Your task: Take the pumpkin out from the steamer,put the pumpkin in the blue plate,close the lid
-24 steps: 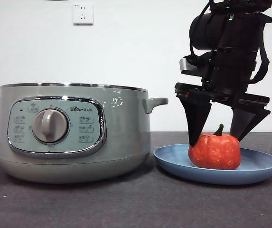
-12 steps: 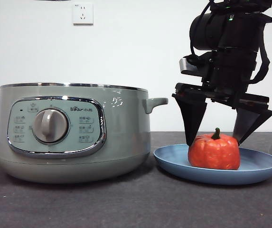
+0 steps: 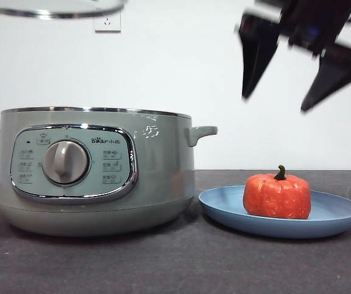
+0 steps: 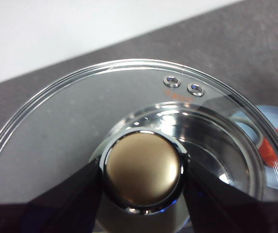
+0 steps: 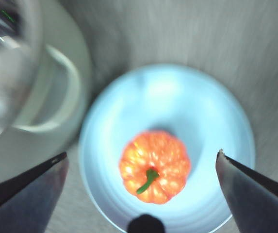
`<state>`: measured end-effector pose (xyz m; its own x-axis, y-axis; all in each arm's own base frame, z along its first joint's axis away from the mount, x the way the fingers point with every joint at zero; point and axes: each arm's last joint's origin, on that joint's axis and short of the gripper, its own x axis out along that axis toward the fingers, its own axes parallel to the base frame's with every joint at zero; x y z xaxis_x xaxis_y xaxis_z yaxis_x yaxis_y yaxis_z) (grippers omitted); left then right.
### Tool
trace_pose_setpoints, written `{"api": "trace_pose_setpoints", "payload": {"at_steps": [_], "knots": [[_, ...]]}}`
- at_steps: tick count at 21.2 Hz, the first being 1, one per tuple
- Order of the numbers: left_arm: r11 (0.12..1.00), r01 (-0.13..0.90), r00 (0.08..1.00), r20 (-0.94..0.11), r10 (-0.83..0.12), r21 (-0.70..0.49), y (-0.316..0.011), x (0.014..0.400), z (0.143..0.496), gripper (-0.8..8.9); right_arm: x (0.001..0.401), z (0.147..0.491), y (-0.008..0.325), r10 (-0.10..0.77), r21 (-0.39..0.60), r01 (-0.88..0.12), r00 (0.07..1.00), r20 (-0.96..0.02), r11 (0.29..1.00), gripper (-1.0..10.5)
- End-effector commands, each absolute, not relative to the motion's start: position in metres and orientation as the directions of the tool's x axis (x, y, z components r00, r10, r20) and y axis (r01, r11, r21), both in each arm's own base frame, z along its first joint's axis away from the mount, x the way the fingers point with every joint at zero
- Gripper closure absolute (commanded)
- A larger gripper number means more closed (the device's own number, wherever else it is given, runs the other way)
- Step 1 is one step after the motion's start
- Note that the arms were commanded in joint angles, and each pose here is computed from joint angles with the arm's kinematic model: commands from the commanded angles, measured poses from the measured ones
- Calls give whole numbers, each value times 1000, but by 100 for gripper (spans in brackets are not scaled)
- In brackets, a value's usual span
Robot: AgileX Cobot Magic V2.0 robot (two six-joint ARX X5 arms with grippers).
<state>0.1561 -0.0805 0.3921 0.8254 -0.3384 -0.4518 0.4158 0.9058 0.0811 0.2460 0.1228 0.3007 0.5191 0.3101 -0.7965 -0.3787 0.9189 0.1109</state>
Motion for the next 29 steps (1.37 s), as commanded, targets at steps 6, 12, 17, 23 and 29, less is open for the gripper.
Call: {"api": "trace_pose_setpoints", "payload": {"at_steps": [6,12,17,23,29], "knots": [[868,495,769,-482,-420,35,-111,206,372,822,186,364,94,398,132,-403,702,-591,906,443],[860,510,713,-561,-421,3,-130,241,342,822,158,384,79,423,137,-413,760,-494,900,443],[850,526,663,-618,-422,-15,-139,256,322,823,155,386,78,426,137,-414,765,-483,900,443],[849,527,621,-676,-397,-14,-143,264,307,822,155,386,78,426,137,-414,766,-482,900,444],[847,531,604,-697,-386,-9,-144,265,303,822,155,386,78,426,137,-414,766,-482,900,445]]}}
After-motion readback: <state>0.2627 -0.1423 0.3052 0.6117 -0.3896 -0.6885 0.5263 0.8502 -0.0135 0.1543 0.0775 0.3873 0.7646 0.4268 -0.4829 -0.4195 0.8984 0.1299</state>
